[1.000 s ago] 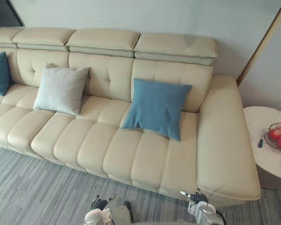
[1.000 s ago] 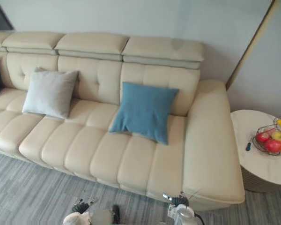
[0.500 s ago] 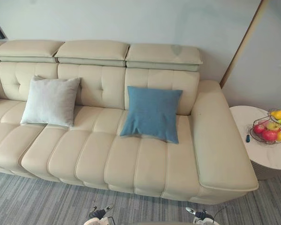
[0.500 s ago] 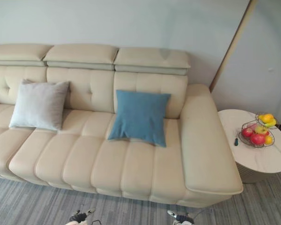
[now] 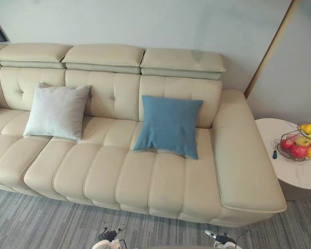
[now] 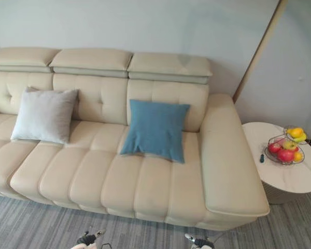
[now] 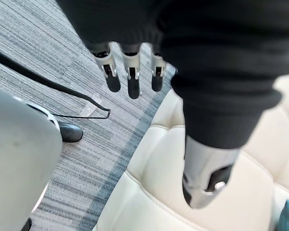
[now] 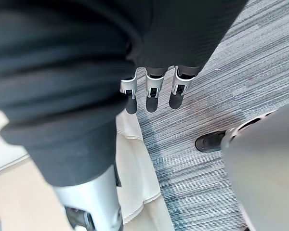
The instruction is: Pick up cushions and gather them together orderly.
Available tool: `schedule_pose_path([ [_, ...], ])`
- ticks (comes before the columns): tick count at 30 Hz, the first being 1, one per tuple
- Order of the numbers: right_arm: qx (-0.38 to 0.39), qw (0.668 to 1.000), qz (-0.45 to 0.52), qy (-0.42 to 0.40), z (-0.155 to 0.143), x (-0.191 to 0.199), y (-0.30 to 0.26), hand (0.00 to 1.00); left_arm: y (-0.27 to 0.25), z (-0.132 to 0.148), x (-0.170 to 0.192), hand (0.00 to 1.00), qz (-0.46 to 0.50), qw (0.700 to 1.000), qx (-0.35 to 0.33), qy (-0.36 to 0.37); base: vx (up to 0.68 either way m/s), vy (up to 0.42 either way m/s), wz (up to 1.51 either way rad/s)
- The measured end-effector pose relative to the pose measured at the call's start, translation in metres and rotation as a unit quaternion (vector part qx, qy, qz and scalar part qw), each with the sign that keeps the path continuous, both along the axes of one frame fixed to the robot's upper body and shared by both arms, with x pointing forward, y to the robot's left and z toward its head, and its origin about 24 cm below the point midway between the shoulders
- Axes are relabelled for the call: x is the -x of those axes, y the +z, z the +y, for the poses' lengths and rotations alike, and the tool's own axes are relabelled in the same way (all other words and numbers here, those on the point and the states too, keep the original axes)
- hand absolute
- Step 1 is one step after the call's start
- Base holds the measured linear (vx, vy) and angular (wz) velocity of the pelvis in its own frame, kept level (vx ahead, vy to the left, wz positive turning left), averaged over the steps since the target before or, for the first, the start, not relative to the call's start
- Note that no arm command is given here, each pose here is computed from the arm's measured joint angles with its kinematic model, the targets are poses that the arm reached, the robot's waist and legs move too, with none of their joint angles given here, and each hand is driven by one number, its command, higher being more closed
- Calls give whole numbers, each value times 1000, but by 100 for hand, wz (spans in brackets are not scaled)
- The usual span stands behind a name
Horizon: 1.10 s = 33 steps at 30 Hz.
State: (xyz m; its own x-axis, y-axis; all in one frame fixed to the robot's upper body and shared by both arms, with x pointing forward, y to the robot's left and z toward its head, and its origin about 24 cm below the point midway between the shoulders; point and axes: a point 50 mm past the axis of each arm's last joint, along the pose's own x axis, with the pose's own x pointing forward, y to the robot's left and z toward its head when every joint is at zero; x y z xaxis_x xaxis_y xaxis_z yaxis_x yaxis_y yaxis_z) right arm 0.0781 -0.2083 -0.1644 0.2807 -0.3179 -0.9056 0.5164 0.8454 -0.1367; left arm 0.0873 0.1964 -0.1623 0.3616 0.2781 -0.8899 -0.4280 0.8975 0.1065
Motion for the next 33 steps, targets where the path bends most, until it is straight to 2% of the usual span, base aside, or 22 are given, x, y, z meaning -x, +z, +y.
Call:
schedule_pose_path([
  [4,-3,1000,-7,-14,-1,0,1,0,1,0,-7,0,-4,1000,0,-29,-80,-6,-56],
  [10,8,1000,-22,3,-4,-9,4,0,1,-5,-11,0,-9,1000,10,-28,-23,-40,-113],
  [15,11,998,-55,41,3,-35,11,0,2,-3,-15,0,-15,999,6,-28,-53,41,-187],
  [18,8,998,-51,39,6,-31,9,0,2,2,-13,0,-10,999,0,-31,91,-7,-177],
  [25,22,998,-52,36,-6,-34,12,0,0,-14,-17,0,-6,999,23,-48,164,-146,-102],
  [28,18,998,-46,41,-3,-35,10,0,-1,-9,-13,0,-6,999,26,-17,199,-182,-130],
  [33,19,998,-33,50,-3,-33,8,0,4,-12,-23,0,-38,999,26,-11,183,-8,-185],
])
